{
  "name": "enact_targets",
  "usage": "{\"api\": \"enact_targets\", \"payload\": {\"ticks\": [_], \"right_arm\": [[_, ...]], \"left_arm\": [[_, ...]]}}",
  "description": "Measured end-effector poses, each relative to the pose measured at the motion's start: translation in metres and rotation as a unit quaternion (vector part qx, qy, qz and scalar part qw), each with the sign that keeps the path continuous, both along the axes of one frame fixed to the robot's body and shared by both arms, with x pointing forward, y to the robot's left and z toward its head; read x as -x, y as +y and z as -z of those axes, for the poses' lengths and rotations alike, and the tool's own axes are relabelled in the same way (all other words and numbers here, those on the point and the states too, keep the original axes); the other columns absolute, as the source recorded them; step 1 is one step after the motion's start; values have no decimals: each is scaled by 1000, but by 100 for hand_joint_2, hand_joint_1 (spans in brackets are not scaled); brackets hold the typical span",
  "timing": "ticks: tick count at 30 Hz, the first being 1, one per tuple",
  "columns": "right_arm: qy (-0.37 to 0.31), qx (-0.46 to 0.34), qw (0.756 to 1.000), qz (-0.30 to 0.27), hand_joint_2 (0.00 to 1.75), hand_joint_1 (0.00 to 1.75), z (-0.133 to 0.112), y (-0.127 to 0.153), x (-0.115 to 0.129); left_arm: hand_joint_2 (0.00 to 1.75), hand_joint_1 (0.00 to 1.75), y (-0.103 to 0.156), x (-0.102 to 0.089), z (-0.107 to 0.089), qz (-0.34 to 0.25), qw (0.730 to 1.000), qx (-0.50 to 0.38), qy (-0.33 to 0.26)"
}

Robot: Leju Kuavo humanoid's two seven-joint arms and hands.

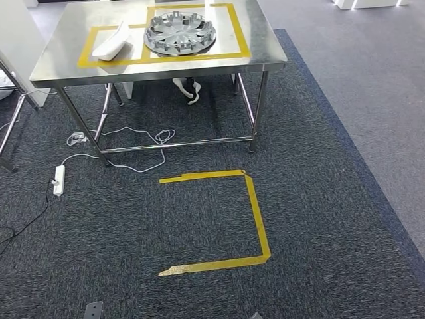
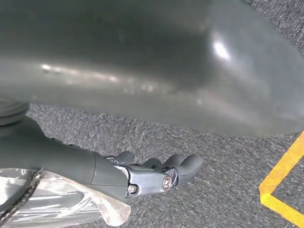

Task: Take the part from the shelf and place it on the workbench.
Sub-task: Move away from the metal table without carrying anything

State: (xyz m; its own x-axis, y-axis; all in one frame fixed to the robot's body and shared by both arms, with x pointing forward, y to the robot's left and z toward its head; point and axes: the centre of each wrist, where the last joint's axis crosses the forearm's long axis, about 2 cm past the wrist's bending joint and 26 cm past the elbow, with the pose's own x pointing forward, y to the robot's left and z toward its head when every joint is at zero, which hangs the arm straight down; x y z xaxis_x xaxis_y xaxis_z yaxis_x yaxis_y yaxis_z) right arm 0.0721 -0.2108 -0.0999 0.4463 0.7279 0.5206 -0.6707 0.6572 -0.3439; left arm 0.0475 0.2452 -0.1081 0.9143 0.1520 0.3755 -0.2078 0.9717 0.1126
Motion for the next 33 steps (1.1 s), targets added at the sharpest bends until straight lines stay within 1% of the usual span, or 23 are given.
{"api": "enact_targets", "payload": {"ticks": [10,22,33], "right_arm": [[2,4,1000,-7,0,0,0,0,0],[4,5,1000,-3,0,0,0,0,-1],[7,3,1000,-2,0,0,1,0,5]], "left_arm": [[0,0,1,-1,0,-1,1000,-1,7],[0,0,1,-2,0,-1,1000,-5,7],[0,0,2,1,0,-5,1000,-10,18]]}}
